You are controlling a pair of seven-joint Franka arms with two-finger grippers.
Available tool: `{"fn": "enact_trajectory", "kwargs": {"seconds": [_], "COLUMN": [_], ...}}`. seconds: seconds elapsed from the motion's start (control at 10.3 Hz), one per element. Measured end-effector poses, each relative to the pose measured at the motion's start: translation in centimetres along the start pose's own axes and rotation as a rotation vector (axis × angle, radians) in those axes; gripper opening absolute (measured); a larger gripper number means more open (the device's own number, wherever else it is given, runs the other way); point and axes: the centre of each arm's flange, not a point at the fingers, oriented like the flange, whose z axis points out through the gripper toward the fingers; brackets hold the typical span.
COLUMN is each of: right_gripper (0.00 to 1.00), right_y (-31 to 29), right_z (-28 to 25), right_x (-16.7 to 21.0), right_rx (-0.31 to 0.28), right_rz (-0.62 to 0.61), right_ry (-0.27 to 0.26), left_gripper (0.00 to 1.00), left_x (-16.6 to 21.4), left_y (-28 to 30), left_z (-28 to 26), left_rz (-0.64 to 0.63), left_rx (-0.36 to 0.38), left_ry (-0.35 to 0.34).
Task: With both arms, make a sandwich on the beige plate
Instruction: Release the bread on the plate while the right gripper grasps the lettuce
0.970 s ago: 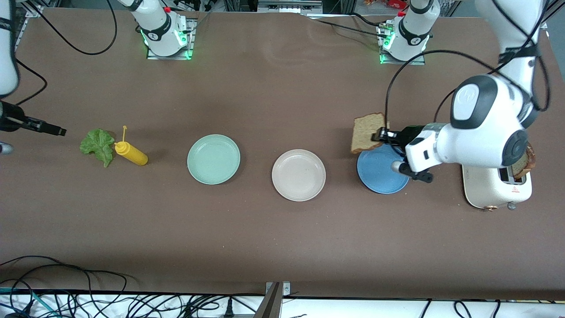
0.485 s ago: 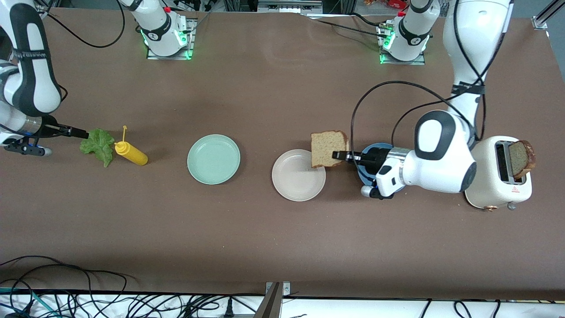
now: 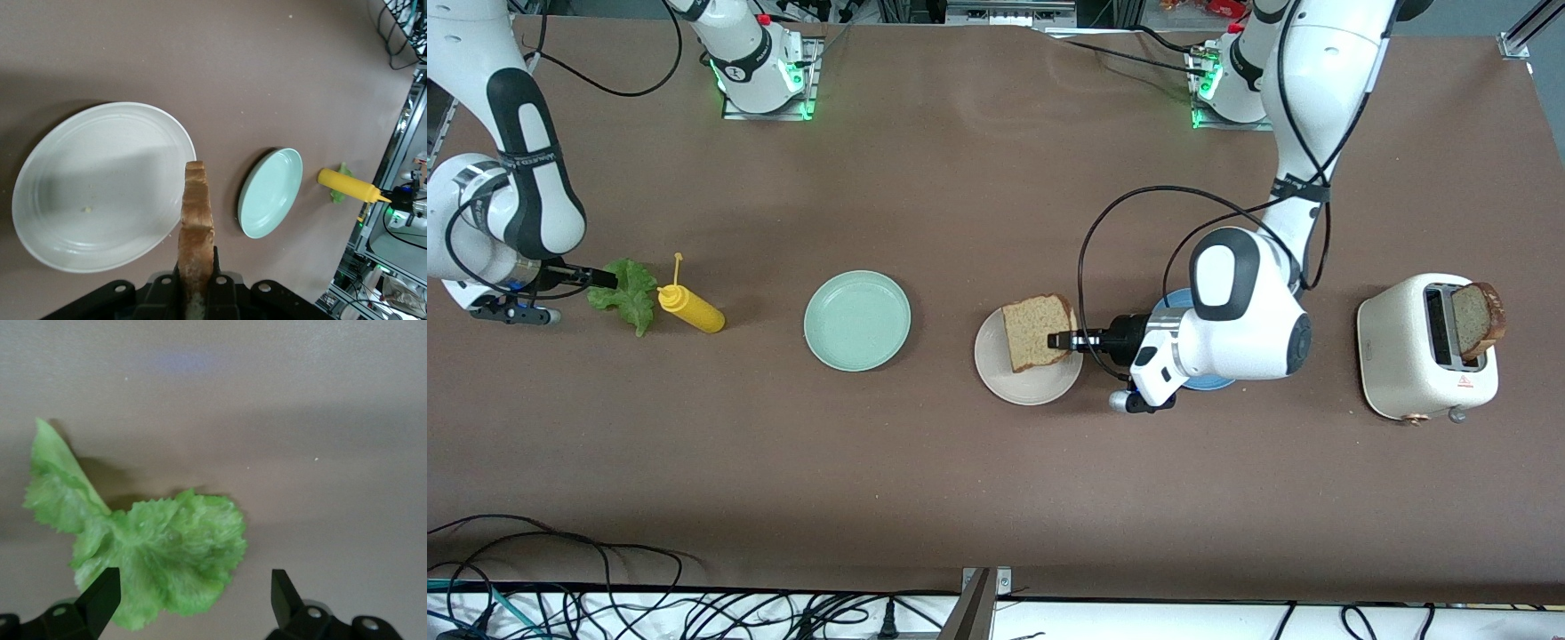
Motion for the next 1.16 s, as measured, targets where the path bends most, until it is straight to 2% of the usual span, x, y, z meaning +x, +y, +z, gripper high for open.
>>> {"fn": "enact_trajectory", "kwargs": {"seconds": [0.39,0.68,1.16], "right_gripper": [1.0,1.0,1.0], "right_y": [-0.2,-1.5,-1.8], "right_z": [0.7,0.9,1.5], "right_x": [0.7,1.2,1.2], "right_rx": [-0.027,0.025,0.067], "right_rz": [-0.008,0.022,0.065], "right_ry": [0.044,0.063,0.067], "left_gripper": [0.11,0.11,0.11], "left_x": [-0.4,-0.4,0.1], "left_y": [0.6,0.5,-1.0], "left_z": [5.3,5.7,6.8], "left_rz": [0.023,0.022,0.004], "left_rx": [0.041,0.047,0.06], "left_ry": [0.06,0.062,0.059]}}
